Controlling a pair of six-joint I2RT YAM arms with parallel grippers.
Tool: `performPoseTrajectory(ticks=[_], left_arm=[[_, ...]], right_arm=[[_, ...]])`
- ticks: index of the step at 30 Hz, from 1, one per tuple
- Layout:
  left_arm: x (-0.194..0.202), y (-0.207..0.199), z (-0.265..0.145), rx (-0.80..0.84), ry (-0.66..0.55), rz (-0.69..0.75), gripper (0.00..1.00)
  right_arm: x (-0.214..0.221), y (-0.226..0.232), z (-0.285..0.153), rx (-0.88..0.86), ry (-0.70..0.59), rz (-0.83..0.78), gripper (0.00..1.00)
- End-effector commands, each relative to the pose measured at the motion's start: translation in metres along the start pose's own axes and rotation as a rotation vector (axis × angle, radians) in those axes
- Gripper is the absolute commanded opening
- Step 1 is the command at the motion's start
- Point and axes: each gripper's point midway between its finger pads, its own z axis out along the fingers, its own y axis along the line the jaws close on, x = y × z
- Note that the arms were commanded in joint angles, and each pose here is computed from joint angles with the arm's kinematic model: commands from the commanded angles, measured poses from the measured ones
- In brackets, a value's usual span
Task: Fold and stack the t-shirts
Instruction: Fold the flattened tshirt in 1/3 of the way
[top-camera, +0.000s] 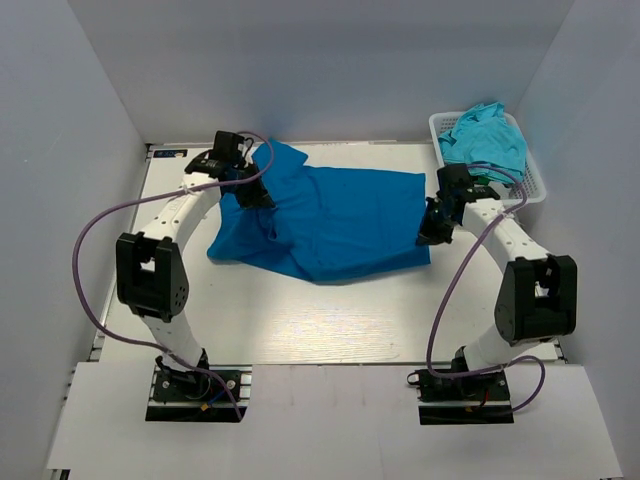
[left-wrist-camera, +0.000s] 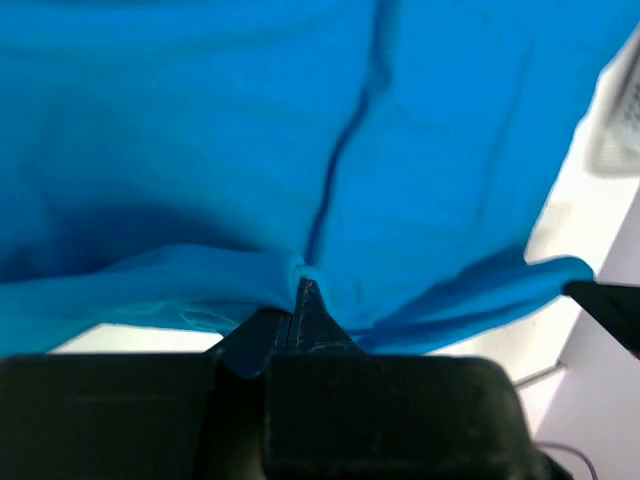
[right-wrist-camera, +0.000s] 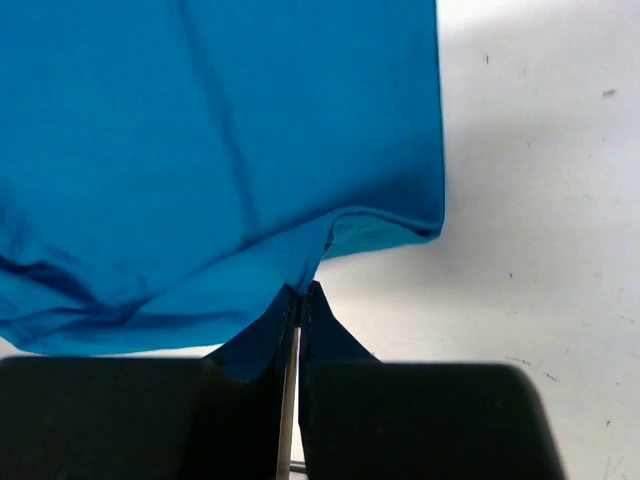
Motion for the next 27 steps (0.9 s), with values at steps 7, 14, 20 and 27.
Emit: performPoseTrajectory(ticks=[7,14,20,27], left_arm=[[-0.049,0.005,0.013,0.016,-0.037,0.06,0.0],[-0.066,-0.004,0.066,0.16,0.045,0.264,0.02],[-0.108,-0.002,0.092,0.155,-0.024,0.401,0.46],[-0.131,0.013,0.066,0.053,-0.095,0.383,1.0]], right_arm=[[-0.049,0.001,0.003,0.034,-0.04,-0.023,0.0],[-0.082,-0.003,0.029,0.082,-0.065,-0.036,0.0],[-0.107,-0.002,0.052,0.098,-0.056,-0.044,0.3],[-0.115,0.0,0.039,0.114,-0.079,-0.047,0.8]])
